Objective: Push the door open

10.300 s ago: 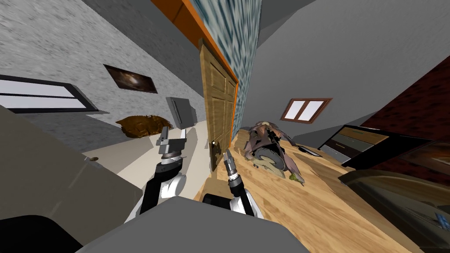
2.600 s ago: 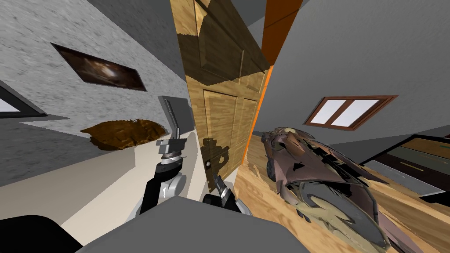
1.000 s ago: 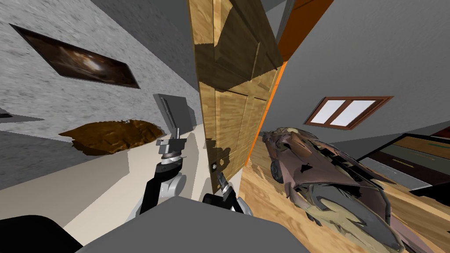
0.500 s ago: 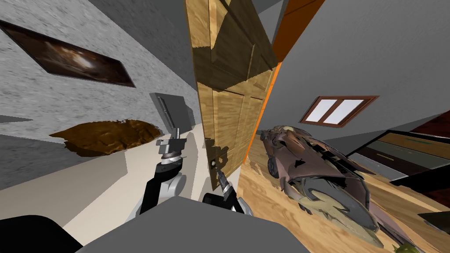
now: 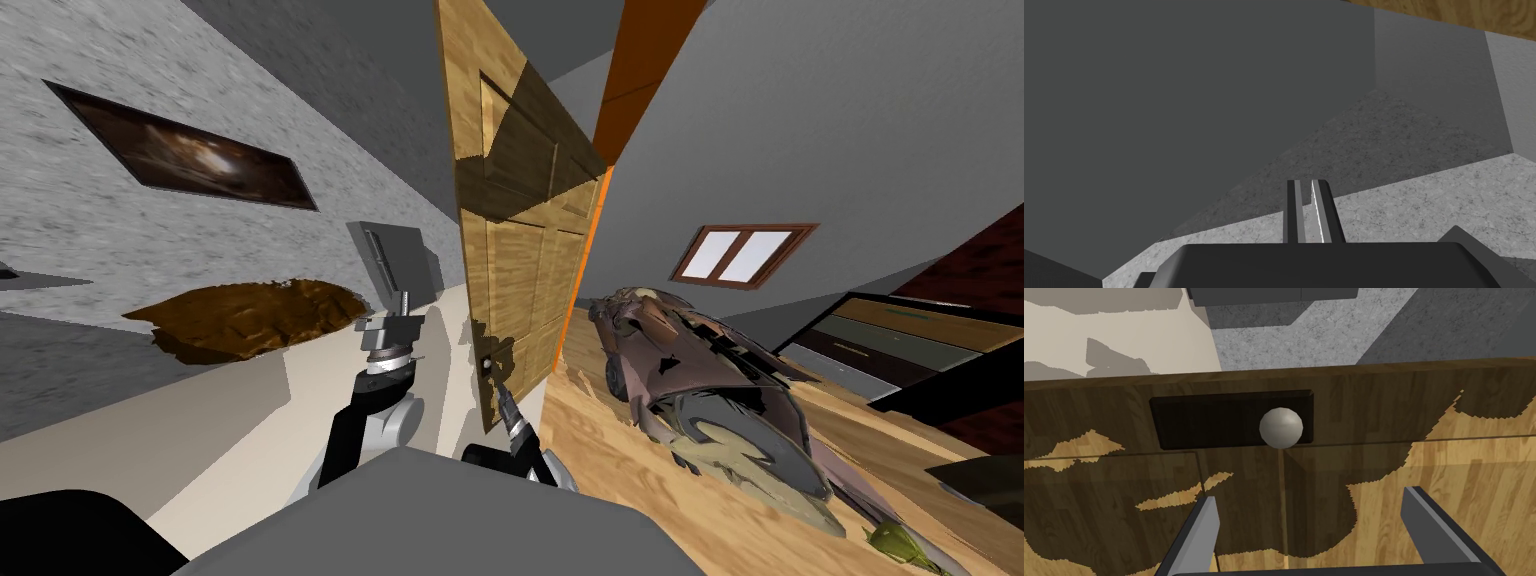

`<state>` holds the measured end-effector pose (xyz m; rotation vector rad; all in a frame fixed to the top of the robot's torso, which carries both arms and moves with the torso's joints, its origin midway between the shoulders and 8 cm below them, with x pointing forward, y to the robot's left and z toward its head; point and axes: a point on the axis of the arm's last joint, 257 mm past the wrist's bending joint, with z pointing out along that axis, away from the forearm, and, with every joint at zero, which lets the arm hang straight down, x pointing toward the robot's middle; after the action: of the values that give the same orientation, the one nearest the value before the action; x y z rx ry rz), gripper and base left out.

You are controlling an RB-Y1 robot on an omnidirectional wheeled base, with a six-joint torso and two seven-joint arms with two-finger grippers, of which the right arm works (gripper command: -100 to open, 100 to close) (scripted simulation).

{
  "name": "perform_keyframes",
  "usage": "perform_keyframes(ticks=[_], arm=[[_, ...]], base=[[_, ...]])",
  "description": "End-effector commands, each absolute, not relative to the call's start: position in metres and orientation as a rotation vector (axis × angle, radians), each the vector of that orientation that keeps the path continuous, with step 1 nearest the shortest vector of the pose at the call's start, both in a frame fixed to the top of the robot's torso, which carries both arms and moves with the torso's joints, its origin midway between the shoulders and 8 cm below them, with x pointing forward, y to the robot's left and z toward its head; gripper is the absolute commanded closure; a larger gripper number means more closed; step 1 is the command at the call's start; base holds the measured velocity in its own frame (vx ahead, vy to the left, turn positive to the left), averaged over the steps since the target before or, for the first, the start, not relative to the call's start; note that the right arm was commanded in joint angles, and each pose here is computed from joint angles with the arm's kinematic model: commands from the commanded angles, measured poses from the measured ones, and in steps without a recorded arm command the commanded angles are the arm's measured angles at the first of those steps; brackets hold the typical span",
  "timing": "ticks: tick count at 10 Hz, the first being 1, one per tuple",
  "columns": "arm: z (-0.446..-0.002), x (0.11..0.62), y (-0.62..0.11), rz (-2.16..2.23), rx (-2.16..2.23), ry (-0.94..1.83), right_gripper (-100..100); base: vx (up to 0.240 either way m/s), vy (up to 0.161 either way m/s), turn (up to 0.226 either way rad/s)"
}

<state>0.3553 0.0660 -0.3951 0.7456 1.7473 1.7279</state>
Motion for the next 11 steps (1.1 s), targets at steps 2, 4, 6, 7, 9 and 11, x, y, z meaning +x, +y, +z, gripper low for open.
perform_keyframes(ticks=[2, 4, 6, 7, 9, 11], arm=[[-0.3949, 0.358, 0.0637, 1.722, 0.746, 1.741, -100], [-0.3931, 0.3595, 0.0655, 1.724, 0.75, 1.732, -100], [-0.3922, 0.3597, 0.0664, 1.726, 0.751, 1.729, -100], [-0.3922, 0.3597, 0.0664, 1.726, 0.751, 1.729, 100], [-0.3922, 0.3597, 0.0664, 1.726, 0.751, 1.729, 100], [-0.3922, 0.3597, 0.0664, 1.726, 0.751, 1.729, 100]], base=[[0.185, 0.162, 0.023], [0.194, 0.173, 0.031], [0.116, 0.12, 0.005], [-0.007, -0.009, -0.001], [-0.024, -0.027, 0.003], [-0.012, -0.011, -0.001]])
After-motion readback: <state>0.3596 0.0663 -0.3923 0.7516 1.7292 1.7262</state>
